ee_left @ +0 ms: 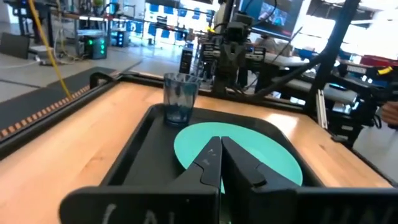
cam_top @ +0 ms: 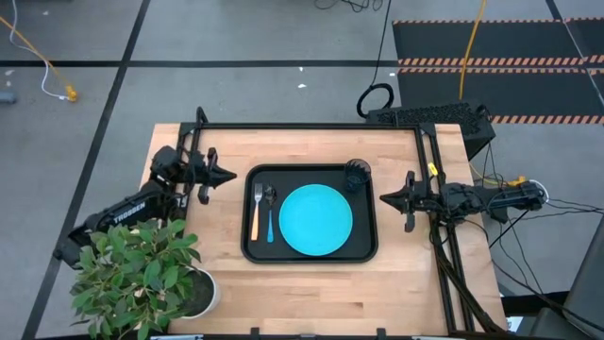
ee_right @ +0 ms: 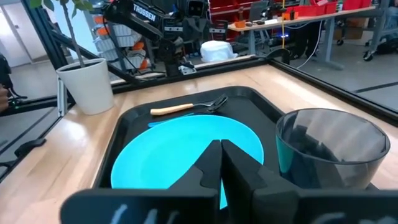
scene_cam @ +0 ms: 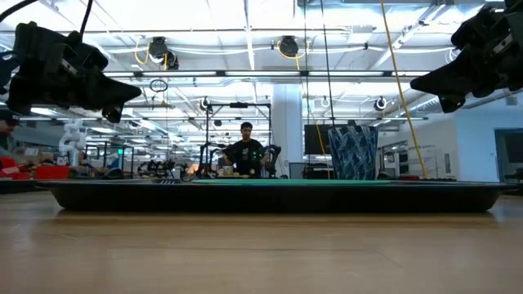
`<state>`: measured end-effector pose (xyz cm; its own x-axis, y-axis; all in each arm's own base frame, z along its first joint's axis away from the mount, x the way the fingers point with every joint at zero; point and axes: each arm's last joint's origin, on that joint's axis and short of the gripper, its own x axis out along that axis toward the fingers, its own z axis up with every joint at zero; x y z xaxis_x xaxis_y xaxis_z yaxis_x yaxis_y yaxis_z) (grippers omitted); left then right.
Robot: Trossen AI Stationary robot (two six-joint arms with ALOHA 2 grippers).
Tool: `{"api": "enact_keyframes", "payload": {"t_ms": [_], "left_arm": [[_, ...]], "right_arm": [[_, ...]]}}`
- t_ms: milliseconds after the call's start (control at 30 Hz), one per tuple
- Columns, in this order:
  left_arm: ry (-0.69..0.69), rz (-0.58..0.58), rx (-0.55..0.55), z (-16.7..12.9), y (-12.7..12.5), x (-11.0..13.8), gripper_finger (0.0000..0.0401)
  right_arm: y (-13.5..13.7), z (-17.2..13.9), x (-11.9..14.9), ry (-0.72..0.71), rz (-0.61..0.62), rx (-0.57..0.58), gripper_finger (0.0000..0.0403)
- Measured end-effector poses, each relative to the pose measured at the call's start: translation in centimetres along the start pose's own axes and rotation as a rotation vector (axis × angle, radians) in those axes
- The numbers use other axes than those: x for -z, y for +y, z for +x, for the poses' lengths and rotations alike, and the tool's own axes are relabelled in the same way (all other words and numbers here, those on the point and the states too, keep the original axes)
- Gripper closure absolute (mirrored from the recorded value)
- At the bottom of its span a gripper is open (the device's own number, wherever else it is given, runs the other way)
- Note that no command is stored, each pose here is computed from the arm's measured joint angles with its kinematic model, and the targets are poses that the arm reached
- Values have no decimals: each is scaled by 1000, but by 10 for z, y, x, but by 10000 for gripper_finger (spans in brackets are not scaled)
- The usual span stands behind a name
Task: Pick and place plate/cup/fork/spoon on tray
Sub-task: Return to Home Position
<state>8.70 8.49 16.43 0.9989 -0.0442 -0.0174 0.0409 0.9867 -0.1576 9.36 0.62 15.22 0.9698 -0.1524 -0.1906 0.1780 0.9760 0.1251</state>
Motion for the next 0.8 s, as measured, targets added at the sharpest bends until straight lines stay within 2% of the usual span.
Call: {"api": "enact_keyframes", "payload": {"t_ms": [133, 333, 800], "left_arm": [[-10, 13, -12, 2, -1, -1, 398], [-65, -39, -177, 7, 0, -5, 399], [-30, 6, -210, 34, -29, 3, 400]], "right_arm": [[0, 1, 1, 16, 12, 3, 403], [0, 3, 4, 55, 25, 16, 403], [0, 6, 7, 95, 54, 27, 403]]}}
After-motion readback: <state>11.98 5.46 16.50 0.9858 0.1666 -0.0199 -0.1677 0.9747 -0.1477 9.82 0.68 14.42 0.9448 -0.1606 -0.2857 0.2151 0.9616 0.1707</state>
